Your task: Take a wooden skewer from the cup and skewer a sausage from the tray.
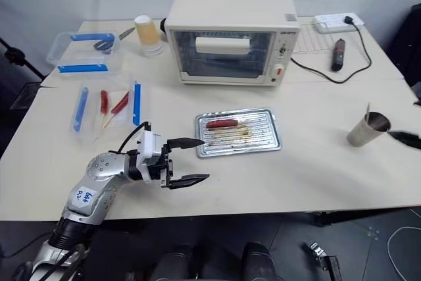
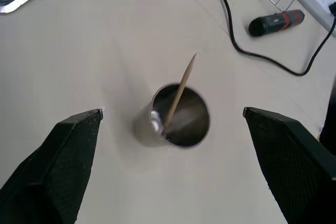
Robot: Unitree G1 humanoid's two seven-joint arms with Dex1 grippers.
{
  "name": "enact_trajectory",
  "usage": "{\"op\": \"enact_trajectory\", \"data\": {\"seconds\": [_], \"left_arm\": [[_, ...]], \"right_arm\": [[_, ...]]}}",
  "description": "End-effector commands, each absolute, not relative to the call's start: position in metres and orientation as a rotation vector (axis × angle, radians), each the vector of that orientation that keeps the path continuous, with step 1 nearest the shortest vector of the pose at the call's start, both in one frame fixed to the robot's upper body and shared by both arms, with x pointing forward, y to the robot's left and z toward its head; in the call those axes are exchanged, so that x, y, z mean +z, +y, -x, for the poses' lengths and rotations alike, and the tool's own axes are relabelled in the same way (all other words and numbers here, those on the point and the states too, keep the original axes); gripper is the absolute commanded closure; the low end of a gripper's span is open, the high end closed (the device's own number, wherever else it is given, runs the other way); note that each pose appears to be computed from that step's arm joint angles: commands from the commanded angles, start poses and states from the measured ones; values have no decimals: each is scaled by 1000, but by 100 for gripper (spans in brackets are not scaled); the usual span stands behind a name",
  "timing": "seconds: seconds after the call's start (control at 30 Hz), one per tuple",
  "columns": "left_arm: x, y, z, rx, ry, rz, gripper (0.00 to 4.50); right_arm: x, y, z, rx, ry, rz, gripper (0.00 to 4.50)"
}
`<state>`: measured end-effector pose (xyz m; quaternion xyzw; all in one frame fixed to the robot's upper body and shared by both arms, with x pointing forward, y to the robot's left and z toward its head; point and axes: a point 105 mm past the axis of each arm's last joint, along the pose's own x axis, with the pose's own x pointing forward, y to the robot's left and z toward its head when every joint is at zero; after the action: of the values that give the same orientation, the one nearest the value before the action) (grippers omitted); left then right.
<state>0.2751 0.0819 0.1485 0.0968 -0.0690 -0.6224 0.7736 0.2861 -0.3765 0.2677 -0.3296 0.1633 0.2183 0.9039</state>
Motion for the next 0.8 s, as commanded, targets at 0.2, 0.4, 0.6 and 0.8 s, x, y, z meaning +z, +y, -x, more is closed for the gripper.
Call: {"op": "enact_trajectory", "data": {"seconds": [0.2,0.4,0.6,0.8], "left_arm": [[159,87,-271,-1275,-198,-243,6],[158,90,-267,-1246,-192,-230,6],[159,90,-266,-1238,-189,-227,0],[159,89,-266,-1237,-191,-225,0]], "right_arm": [[259,-385,-332,426,588,725,0],[258,-377,-347,466,632,721,0],[251,-377,-346,488,691,725,90],[250,-375,-350,483,667,715,303]]}}
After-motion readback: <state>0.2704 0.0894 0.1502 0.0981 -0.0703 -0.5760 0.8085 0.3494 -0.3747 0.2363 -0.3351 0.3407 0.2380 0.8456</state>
